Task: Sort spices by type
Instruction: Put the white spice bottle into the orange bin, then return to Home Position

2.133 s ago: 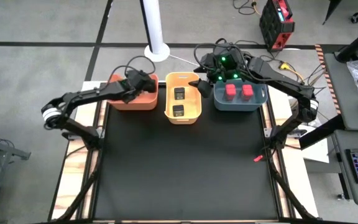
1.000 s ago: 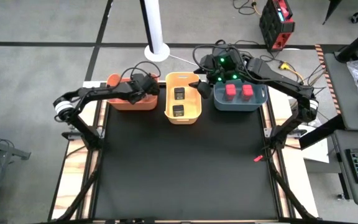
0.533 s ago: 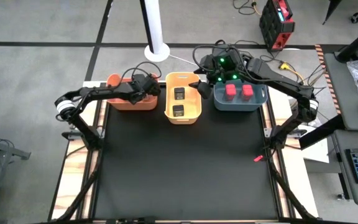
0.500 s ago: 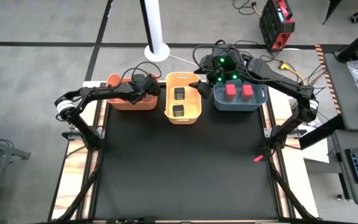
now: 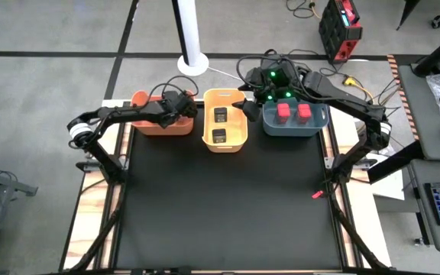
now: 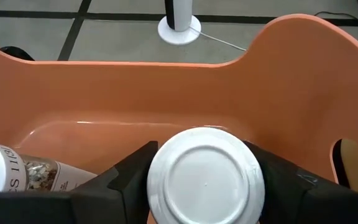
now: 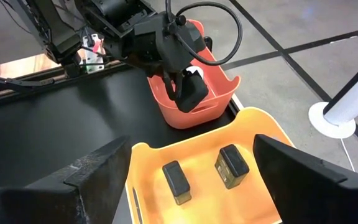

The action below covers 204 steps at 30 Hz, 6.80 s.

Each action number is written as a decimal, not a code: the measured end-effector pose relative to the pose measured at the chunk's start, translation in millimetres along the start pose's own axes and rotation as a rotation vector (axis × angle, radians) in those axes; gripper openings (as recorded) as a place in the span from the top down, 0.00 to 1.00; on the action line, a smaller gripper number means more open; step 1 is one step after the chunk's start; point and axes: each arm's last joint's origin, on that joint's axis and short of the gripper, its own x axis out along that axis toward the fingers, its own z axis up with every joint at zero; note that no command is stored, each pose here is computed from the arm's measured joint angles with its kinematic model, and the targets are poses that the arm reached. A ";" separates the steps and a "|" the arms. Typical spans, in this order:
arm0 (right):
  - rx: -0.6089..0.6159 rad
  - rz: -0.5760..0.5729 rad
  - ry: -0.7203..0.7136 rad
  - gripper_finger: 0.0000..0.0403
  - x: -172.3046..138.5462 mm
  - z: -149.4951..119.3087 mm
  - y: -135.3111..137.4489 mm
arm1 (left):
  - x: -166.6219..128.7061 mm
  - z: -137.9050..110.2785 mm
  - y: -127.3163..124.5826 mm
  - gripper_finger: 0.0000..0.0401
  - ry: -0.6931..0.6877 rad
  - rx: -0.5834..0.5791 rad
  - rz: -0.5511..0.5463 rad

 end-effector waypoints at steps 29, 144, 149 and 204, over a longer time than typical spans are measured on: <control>0.000 0.000 -0.003 0.19 0.0 0.3 0.0 | -17.7 17.9 -3.0 0.42 0.049 0.110 0.044; -0.325 0.299 -0.511 0.28 -83.0 11.6 32.6 | -259.9 91.1 79.7 1.00 -0.285 0.504 -1.357; -0.304 0.307 -0.533 0.29 -85.4 -26.5 34.5 | -259.8 79.2 81.3 1.00 -0.511 0.481 -1.467; -0.308 0.363 -0.799 0.16 -84.9 -321.2 41.1 | -130.4 -106.8 168.1 1.00 -0.825 0.411 -1.716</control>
